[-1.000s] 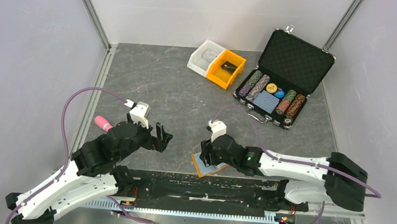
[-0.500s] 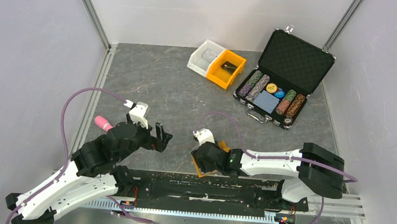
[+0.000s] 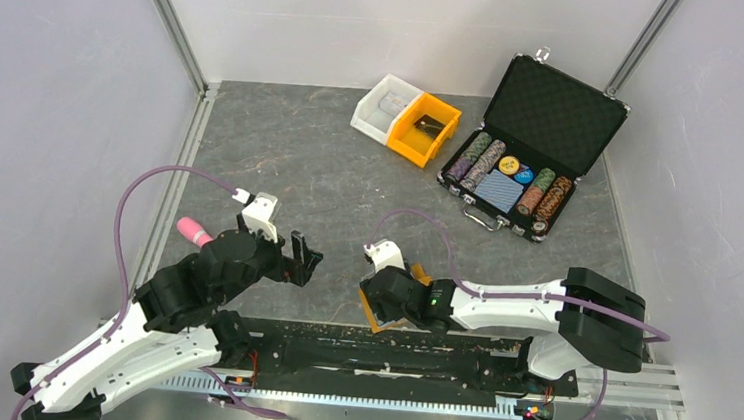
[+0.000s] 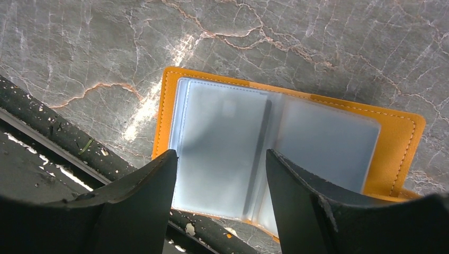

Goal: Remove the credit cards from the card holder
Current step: Remove the credit card from the card holder.

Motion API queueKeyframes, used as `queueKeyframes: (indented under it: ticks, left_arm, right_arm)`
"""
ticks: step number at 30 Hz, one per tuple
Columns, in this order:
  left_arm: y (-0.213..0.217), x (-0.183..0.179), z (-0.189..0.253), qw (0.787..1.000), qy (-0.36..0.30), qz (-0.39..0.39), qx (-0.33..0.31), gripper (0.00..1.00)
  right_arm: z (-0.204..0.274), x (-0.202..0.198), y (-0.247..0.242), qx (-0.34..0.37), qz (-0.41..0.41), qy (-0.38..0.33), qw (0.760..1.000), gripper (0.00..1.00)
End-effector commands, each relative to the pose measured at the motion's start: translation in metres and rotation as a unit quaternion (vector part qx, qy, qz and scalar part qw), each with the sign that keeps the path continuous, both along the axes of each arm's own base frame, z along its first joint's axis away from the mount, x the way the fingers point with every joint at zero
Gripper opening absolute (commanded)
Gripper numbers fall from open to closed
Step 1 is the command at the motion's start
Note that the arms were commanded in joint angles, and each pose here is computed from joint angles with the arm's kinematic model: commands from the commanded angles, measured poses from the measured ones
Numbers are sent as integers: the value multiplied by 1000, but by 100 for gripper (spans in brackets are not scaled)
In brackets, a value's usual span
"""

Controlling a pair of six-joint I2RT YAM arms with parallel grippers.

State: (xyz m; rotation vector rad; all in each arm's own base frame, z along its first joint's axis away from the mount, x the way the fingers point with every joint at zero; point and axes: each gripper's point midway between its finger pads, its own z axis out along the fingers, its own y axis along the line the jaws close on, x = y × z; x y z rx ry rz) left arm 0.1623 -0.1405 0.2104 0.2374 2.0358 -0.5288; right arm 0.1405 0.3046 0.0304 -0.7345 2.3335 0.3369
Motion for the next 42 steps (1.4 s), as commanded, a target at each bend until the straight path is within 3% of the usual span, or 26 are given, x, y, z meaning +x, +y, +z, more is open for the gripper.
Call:
queueKeyframes:
  ticks: [1,13,19,25,34,42]
  left_arm:
    - [-2,3,5,1000,-1,11,-21,100]
    - [-3,2,5,1000,-1,9,-21,100]
    - [-4,2,5,1000,-1,7,-23,100]
    - [-12,1,2,999,5,-7,-32,100]
    - [-53,-10,-10,993,71,-65,-73,100]
    - [-77,-20,-48,981,142,-84,-102,95]
  right_arm:
    - [-2,0,5,13,-5,-3,1000,66]
    - [-10,-1,5,4,-6,3,1000,64]
    - [-6,2,3,18,-23,-2,1000,50]
    - [3,0,9,65,-33,1,997,46]
    - [11,4,7,132,-55,14,990,38]
    - [16,8,-5,186,-70,27,980,29]
